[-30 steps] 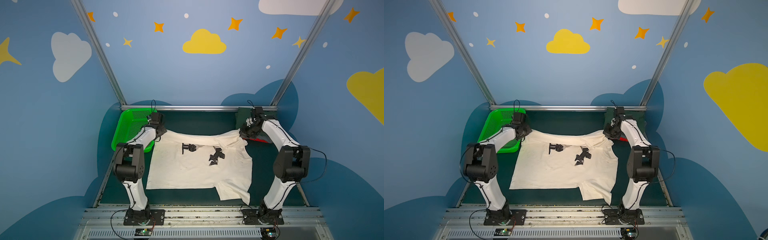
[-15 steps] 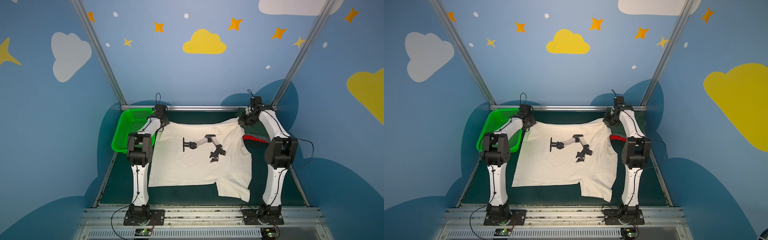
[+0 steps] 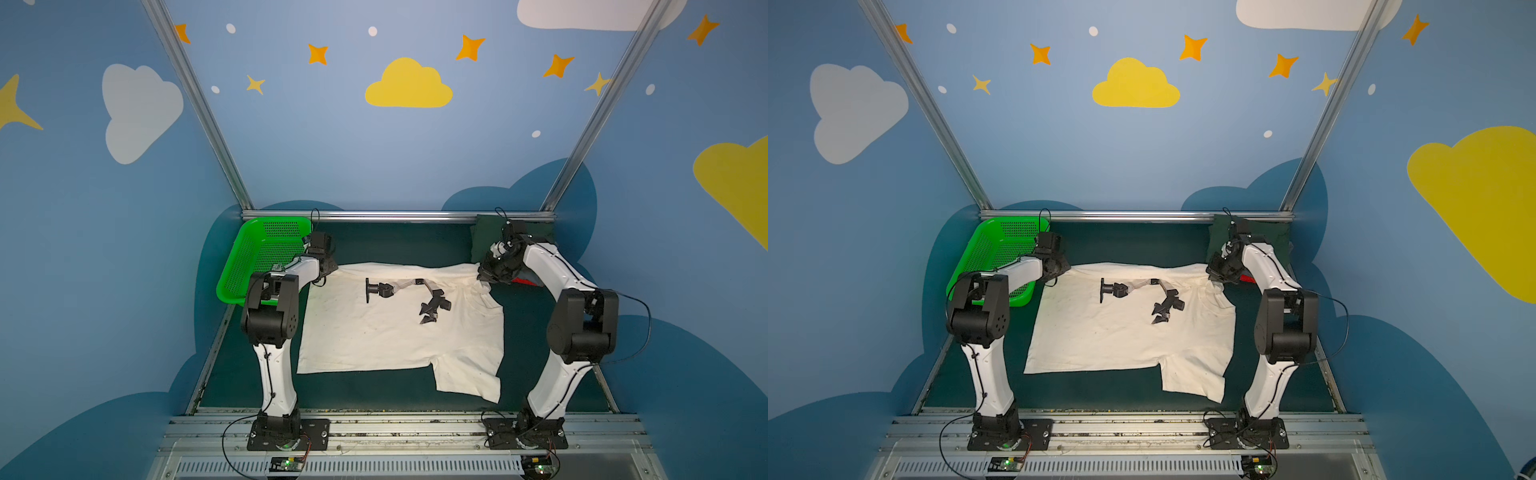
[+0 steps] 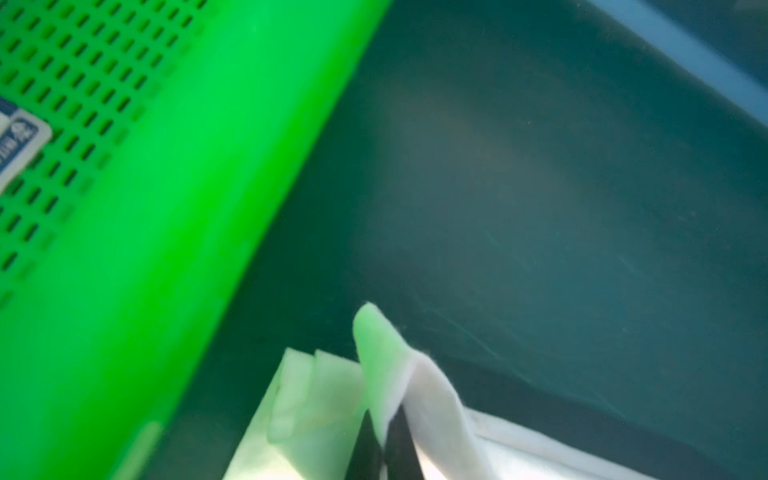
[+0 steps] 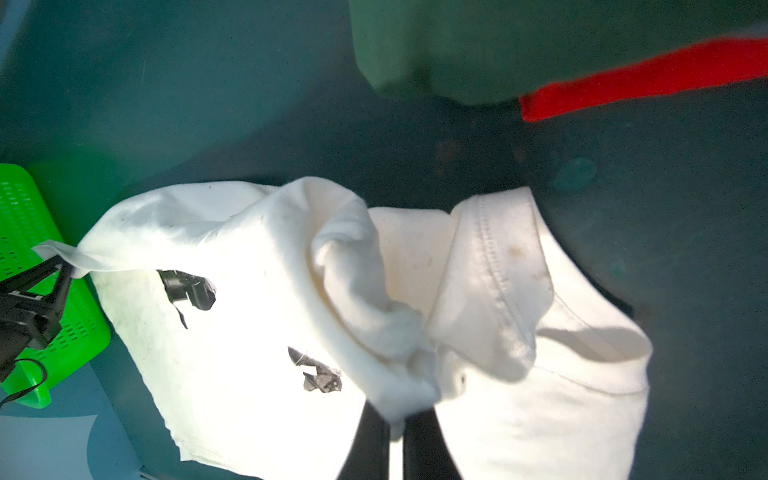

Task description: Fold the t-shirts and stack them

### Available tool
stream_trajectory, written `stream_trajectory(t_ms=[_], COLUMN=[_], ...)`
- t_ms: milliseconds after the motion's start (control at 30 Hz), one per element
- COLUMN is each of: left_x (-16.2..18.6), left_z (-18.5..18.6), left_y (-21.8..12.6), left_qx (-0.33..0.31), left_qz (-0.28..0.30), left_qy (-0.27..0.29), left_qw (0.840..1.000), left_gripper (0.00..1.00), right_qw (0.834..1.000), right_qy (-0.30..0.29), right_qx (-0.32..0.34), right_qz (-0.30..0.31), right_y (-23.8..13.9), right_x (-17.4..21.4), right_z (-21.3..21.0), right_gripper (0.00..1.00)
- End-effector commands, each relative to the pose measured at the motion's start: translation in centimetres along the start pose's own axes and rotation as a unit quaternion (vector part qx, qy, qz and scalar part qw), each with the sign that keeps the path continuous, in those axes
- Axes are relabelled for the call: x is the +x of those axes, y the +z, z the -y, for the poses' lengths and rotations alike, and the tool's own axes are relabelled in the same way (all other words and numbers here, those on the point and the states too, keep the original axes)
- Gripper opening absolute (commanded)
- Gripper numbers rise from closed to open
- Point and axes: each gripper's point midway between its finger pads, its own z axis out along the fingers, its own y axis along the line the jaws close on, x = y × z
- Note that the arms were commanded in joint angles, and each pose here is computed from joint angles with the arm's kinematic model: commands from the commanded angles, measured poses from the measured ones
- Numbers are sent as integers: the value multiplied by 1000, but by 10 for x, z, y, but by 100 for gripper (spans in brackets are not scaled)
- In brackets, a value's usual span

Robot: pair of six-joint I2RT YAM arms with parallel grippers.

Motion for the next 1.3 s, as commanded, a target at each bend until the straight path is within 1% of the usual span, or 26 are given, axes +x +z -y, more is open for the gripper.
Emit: stream_trajectory(t_ms=[0, 33, 100, 200, 267, 367, 467, 567, 600, 733, 867, 1067, 1267], left_x=[-22, -20, -17, -11, -6, -3, -2, -3, -5, -11, -16, -19, -22], left_z=[20, 22, 25, 24, 20, 17, 16, 19, 19, 20, 19, 22, 23], left_y=[-30, -37, -53, -69, -72, -67, -50, -32, -28, -18, -7, 1, 9], left_qx=[16, 13, 1, -8, -10, -19, -23, -18, -20, -23, -37, -38, -57], left_qz=[54, 57, 66, 65, 57, 42, 8, -26, -30, -33, -43, -51, -65], left_qy=[-6, -3, 1, -12, -28, -38, -54, -72, -76, -85, -82, -81, -56], left_qw=[998, 998, 998, 998, 998, 998, 998, 997, 996, 996, 995, 995, 995], left_gripper=[47, 51, 64, 66, 70, 70, 69, 62, 60, 61, 61, 62, 61], right_qw=[1000, 1000, 1000, 1000, 1000, 1000, 1000, 1000, 1000, 1000, 1000, 1000, 1000], right_qy=[-5, -6, -5, -5, -3, -1, -2, -1, -1, 0, 1, 1, -1], right_qx=[-18, -16, -13, -8, -6, -5, -6, -6, -6, -7, -10, -9, -7], right_qz=[17, 16, 14, 9, 6, 4, 3, 1, 0, -1, -5, -6, -9], right_y=[-12, -12, -12, -11, -10, -8, -7, -6, -5, -3, 0, 2, 3], right_x=[4, 6, 11, 16, 18, 20, 20, 20, 20, 21, 23, 23, 24], right_z=[-5, -4, -1, 3, 5, 6, 6, 6, 7, 7, 7, 7, 8], right_gripper=[0, 0, 0, 0, 0, 0, 0, 0, 0, 0, 0, 0, 0])
